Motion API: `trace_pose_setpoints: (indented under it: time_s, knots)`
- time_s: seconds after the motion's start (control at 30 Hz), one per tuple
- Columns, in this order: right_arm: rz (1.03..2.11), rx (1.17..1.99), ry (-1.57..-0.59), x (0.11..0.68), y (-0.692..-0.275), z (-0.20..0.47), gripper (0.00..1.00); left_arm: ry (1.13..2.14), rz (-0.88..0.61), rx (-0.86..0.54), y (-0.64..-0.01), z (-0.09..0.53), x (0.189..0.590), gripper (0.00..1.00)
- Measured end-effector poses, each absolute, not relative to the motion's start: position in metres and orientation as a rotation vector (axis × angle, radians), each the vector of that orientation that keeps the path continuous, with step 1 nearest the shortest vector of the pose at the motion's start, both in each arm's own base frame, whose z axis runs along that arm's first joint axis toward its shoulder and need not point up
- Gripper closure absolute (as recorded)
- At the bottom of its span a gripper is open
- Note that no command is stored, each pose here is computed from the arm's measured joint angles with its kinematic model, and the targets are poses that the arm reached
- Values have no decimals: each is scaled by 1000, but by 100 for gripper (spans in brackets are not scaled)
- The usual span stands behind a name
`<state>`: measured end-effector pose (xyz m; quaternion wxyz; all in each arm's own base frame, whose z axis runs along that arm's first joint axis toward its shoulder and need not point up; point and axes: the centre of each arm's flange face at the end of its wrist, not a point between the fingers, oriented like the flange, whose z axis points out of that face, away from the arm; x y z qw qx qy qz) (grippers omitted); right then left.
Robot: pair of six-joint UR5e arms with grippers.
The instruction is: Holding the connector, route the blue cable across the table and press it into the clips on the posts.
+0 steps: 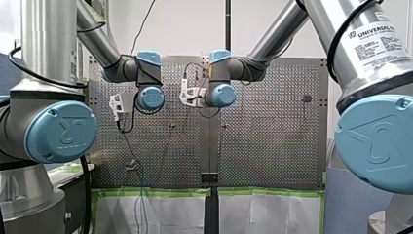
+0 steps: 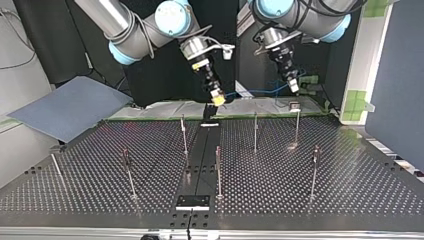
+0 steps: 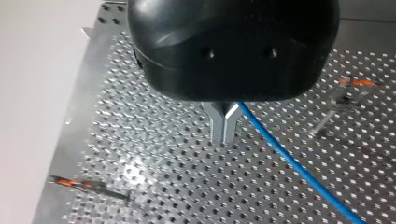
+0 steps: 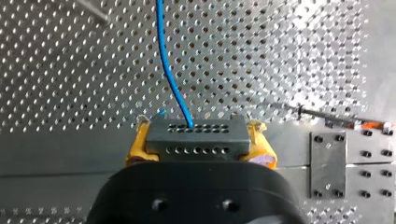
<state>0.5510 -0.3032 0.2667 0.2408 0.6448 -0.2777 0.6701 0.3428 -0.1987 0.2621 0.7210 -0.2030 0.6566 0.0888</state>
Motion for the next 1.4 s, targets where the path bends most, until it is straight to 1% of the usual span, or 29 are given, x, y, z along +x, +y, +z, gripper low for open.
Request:
trace_pose_setpoints:
  time_s: [0.4, 0.77, 1.0, 1.4]
  knots:
    - [1862, 1787, -745, 573, -299, 302, 100, 1385, 171, -471, -189, 308, 342, 100]
    - [1883, 1802, -771, 586, -302, 329, 100, 1336, 183, -506, -178, 329, 376, 100]
    - [1871, 1850, -797, 600, -309, 322, 100, 1331, 191, -508, -161, 338, 389, 100]
    - [1877, 1895, -829, 623, -314, 322, 100, 1314, 186, -506, -130, 342, 410, 100]
